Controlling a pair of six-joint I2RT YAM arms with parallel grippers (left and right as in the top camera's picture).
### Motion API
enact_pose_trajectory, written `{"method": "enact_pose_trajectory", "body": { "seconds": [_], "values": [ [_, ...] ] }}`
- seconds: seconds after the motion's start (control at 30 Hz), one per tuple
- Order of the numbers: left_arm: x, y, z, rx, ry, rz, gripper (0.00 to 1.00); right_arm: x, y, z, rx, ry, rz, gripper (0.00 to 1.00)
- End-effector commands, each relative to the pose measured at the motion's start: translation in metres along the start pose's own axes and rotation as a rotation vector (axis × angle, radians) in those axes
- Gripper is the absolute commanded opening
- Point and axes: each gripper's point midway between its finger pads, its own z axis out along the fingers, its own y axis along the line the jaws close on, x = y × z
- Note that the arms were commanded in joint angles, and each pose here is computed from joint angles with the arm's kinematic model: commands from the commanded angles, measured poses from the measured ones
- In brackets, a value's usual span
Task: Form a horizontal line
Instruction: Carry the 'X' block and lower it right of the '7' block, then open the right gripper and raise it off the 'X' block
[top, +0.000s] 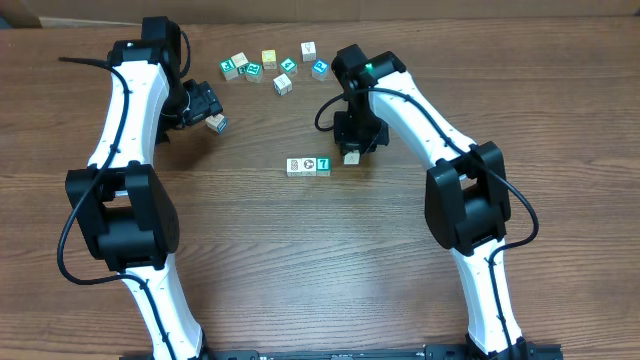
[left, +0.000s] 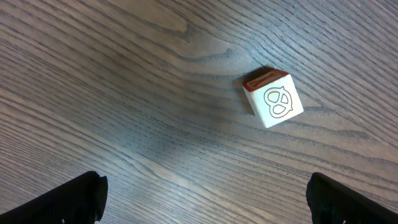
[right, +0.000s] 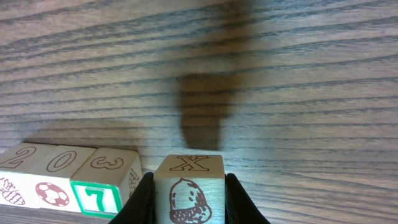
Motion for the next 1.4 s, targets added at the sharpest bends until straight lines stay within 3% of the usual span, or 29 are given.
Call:
{"method": "enact_pose_trajectory", "body": {
  "seconds": [0.0,0.43,1.0,1.37],
  "values": [
    [-0.002,-0.004,0.000,0.000,-0.008,0.017,1.00,0.001,0.006,-0.016,-0.020,-0.031,-0.006,0.17],
    [-0.002,-0.004,0.000,0.000,-0.008,0.017,1.00,0.002,0.007,-0.016,-0.019,-0.028,-0.008,0.24],
    [-0.002,-0.004,0.000,0.000,-0.008,0.017,1.00,0.013,-0.001,0.009,0.001,0.014,-0.002,0.25],
    [-0.002,-0.004,0.000,0.000,-0.008,0.017,1.00,0.008,0.000,0.007,-0.007,-0.001,-0.001,0.42]
  ]
}}
